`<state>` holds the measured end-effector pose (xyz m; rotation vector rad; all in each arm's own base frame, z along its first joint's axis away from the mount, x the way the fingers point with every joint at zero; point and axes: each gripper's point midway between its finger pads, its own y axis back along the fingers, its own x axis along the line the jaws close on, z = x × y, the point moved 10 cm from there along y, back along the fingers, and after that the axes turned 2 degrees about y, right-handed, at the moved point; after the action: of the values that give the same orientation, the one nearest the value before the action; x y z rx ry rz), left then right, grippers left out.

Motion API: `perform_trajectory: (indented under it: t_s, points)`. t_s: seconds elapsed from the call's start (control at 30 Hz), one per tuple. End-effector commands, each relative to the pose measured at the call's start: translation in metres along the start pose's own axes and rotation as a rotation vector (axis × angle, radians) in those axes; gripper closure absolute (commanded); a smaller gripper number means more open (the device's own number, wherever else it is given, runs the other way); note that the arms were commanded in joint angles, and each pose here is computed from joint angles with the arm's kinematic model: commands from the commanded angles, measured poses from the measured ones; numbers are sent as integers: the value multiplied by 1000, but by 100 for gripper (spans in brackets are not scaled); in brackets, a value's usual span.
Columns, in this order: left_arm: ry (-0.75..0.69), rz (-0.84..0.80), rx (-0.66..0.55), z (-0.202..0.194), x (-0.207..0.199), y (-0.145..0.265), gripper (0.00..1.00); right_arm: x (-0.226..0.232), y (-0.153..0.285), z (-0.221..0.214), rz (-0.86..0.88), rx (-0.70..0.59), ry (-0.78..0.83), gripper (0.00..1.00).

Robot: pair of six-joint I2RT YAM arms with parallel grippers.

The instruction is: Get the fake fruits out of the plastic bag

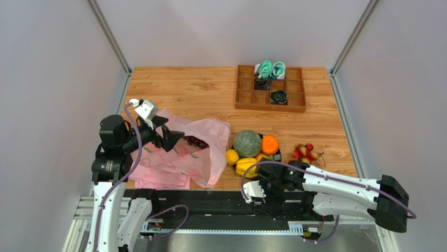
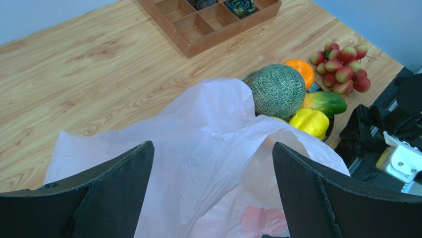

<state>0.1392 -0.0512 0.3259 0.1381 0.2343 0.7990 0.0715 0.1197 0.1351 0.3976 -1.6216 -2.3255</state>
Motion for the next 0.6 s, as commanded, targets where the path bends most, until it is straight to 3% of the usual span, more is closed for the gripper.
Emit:
perform_trajectory:
  t_s: [0.0, 0.03, 0.13, 0.4, 0.57]
  points:
    - [-2, 13, -16, 0, 3, -1, 2, -11, -2, 6, -81, -20, 36, 38]
    - [-4, 11, -13, 0, 3, -1, 2, -9, 1, 5, -64, -4, 37, 51]
    - [-8, 9, -10, -1, 5, -3, 2, -9, 21, 8, -80, 14, 21, 65]
    - [4, -1, -20, 5, 9, -9, 2, -37, 105, 27, -324, -92, -73, 70]
    - [3, 0, -22, 6, 11, -12, 2, -79, 103, 4, -397, -53, -238, 69]
